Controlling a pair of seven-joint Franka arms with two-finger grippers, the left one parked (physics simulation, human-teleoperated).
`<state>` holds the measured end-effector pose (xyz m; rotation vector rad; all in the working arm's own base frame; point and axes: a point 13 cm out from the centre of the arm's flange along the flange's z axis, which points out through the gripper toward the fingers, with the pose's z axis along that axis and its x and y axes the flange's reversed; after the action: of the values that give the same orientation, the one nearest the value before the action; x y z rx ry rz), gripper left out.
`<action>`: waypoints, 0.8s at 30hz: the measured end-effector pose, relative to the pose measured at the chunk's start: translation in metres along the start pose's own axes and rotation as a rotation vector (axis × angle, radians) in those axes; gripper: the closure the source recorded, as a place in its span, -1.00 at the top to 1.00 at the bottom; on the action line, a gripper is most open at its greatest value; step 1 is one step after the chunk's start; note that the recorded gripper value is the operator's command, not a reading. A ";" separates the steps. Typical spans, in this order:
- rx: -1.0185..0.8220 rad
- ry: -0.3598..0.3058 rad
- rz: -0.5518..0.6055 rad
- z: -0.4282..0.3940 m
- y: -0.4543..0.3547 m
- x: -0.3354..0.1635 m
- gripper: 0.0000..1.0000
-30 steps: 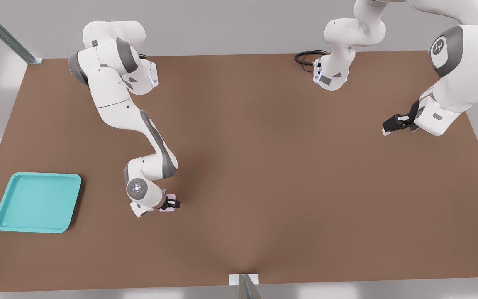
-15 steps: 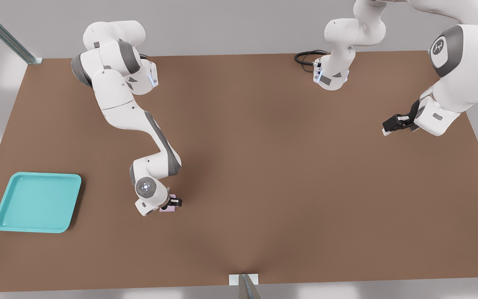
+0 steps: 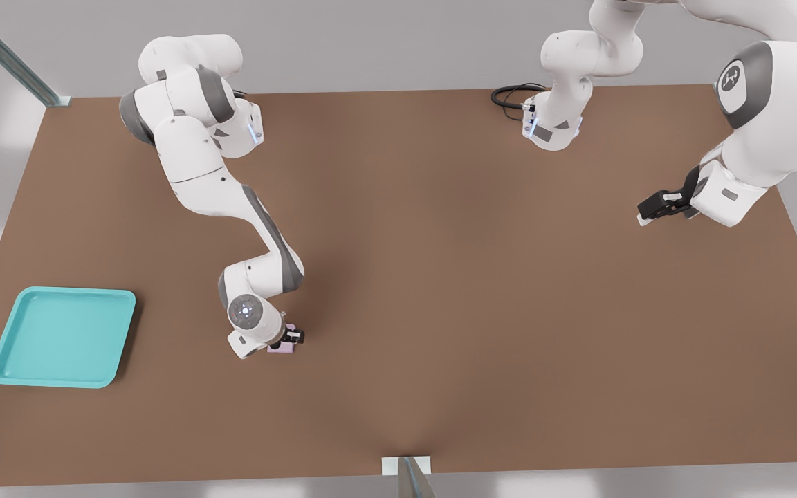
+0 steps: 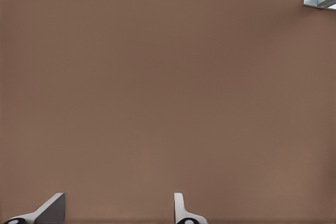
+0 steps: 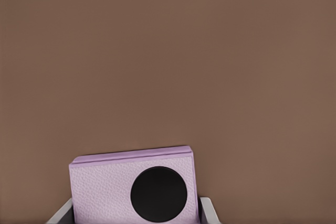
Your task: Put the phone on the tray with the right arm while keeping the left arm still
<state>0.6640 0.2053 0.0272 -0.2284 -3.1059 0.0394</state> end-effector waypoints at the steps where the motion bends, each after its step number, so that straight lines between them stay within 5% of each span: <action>1: 0.000 0.000 0.001 0.000 0.000 0.000 0.73; 6: -0.004 -0.001 0.004 -0.001 0.000 -0.001 0.50; 17: -0.025 -0.050 0.020 -0.063 -0.013 -0.022 0.50; 24: -0.004 -0.004 0.097 -0.086 -0.109 -0.016 0.50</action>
<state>0.6666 0.0971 0.1157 -0.3797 -3.0967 0.0357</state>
